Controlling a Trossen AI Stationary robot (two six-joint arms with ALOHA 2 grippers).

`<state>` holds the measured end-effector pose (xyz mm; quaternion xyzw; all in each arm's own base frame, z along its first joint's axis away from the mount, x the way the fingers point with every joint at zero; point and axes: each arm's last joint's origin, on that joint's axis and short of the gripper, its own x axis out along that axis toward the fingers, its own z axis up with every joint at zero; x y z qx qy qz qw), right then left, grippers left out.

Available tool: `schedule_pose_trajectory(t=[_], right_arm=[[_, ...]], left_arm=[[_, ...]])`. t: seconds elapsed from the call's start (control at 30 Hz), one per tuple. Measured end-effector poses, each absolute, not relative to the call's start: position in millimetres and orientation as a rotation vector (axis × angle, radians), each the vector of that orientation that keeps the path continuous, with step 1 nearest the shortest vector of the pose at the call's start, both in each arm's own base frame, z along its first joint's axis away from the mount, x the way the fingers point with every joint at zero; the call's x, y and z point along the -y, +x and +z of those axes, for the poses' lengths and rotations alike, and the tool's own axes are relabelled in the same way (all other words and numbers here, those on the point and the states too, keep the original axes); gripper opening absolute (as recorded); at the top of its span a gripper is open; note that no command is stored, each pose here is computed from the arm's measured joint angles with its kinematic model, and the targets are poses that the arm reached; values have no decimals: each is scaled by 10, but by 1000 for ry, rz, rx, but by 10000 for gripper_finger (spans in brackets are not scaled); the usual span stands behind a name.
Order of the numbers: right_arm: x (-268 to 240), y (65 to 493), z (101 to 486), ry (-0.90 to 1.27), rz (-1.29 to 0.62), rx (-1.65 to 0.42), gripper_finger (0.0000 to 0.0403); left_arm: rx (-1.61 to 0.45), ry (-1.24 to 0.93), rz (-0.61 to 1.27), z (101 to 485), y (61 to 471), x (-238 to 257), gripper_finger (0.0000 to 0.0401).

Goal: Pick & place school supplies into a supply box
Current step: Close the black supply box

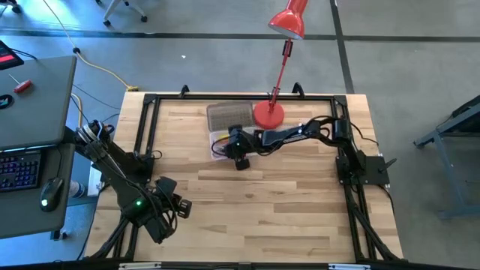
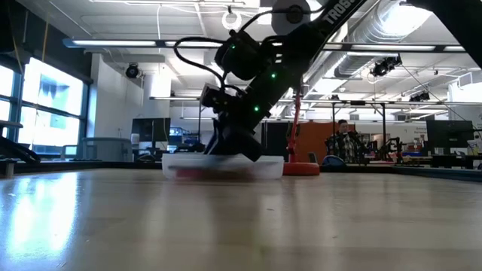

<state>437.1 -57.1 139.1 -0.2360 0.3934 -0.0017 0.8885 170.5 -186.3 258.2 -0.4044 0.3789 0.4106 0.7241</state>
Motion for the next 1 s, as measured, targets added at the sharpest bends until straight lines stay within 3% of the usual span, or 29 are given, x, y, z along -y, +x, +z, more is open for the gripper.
schedule_pose_trajectory(t=[0.43,0.73,1.0], right_arm=[[-22,4373,1364,-458,113,-834,103],[-649,4320,1361,-560,161,-816,103],[-925,4267,1366,-726,-2,-808,103]], left_arm=[[-779,-836,936,2591,1696,1803,44],[-741,-735,1222,2621,1833,1355,44],[-993,-642,1370,2617,2107,743,11]])
